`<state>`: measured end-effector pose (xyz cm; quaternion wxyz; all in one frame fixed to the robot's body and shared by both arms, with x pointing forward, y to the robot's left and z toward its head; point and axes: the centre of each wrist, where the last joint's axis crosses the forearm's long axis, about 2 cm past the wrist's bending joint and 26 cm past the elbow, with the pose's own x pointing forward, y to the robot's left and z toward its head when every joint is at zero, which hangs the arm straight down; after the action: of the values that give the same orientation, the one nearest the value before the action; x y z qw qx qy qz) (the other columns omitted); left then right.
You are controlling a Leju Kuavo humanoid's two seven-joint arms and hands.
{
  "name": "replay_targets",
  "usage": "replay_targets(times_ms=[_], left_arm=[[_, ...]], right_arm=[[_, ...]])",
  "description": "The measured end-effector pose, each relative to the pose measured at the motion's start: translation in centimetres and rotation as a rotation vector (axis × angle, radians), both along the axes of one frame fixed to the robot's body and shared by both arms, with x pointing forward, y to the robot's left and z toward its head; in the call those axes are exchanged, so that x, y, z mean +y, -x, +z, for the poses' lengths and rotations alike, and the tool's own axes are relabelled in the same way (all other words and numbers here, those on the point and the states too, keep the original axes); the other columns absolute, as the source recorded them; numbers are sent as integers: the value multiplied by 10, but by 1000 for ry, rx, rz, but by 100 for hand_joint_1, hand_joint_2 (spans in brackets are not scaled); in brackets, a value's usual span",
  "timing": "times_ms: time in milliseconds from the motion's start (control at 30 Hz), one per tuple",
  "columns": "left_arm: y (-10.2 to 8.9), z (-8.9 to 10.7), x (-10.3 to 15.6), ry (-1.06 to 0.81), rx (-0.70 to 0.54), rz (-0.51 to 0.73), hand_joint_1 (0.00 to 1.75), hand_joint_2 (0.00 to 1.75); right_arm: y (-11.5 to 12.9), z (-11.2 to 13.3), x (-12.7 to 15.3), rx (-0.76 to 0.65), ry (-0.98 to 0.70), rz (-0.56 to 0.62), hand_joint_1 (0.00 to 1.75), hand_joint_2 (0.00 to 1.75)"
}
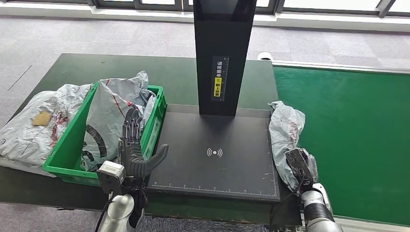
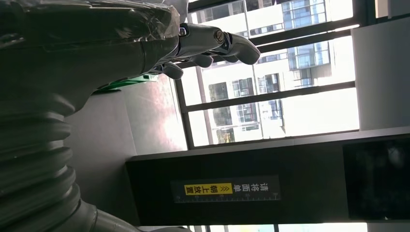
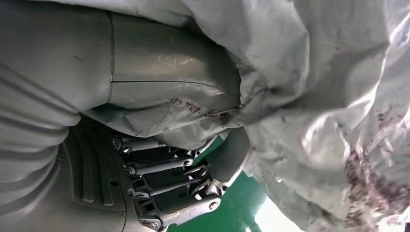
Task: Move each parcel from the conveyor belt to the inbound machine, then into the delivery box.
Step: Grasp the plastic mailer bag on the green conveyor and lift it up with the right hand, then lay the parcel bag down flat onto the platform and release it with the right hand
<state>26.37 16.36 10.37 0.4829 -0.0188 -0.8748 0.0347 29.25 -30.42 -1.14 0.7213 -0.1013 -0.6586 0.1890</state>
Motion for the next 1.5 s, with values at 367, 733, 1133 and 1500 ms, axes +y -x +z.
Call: replay_targets(times_ms=[367,733,1133,1500], left_arm=[[0,0,0,-1,0,0,0,175],[0,0,0,-8,-2,-10,0,175],[-6,2,-1,-31,-12,-17,0,175],[-7,1,-3,-38,-3,-8,0,175]], right_arm=[[2,1,-1,-29,-62,1,175,175],[-2,22,20,-240,-74,-14,175,175],[-4,77,103,-500,-80,308,175,175],[-10,90,149,-530,-81,400,0,0]])
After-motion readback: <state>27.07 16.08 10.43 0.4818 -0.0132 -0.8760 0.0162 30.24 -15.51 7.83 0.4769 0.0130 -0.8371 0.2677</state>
